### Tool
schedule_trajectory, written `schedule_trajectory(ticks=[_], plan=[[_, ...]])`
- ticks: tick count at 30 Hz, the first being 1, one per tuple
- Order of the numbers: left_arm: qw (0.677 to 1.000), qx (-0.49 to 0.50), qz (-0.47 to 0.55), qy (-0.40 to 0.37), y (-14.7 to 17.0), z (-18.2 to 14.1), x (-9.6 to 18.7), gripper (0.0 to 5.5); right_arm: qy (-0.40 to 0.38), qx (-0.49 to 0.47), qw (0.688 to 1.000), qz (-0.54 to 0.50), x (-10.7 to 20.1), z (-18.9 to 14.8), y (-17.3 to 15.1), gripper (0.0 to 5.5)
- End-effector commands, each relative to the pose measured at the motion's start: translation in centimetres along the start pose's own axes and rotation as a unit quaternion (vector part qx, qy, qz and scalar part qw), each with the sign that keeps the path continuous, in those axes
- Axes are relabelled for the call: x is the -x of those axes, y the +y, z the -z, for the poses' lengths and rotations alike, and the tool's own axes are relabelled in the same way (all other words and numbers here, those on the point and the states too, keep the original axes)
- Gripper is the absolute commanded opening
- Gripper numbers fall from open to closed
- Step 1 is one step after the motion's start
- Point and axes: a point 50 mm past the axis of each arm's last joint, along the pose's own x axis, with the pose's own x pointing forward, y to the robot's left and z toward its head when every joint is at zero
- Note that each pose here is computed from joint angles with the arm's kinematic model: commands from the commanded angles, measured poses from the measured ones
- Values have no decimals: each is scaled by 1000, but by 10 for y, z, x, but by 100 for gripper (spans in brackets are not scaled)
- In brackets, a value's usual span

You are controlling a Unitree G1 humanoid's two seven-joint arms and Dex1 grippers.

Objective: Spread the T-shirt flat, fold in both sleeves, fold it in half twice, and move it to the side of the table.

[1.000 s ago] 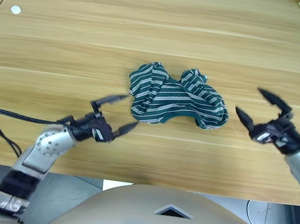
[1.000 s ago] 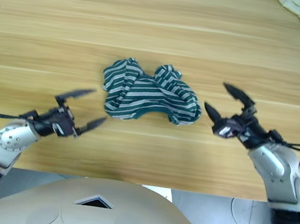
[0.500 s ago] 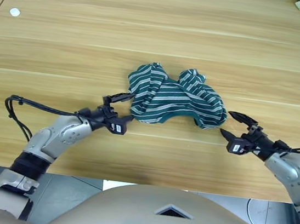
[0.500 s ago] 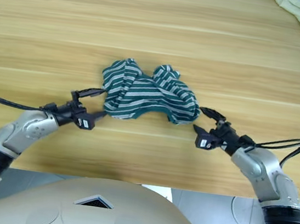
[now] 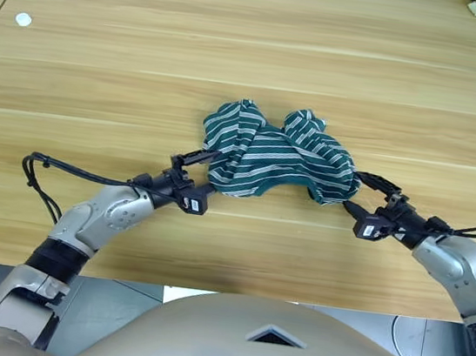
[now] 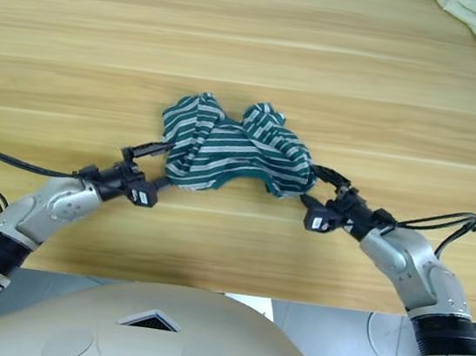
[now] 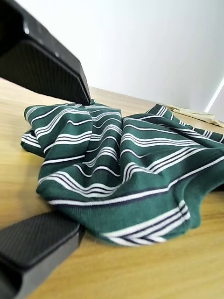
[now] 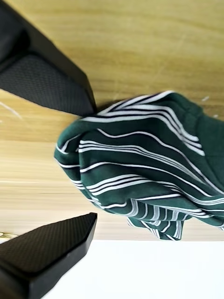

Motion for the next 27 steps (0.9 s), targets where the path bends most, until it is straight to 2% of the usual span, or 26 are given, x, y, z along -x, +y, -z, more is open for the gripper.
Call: schedule_trajectory(ticks=[1,6,18,22,27], plan=[[998,14,58,37,-24,10,3,313,5,-2,996,-87,-2,0,33,355],[997,15,59,44,-27,14,1,235,-6,-1,996,-94,-6,-1,37,270],[997,33,53,43,-29,14,6,55,7,-25,996,-83,-11,10,34,9],[997,54,45,21,-31,8,8,3,-3,-38,997,-69,-15,12,31,0],[989,135,-8,-67,-23,-14,13,3,-112,-118,987,5,-11,-14,13,0]])
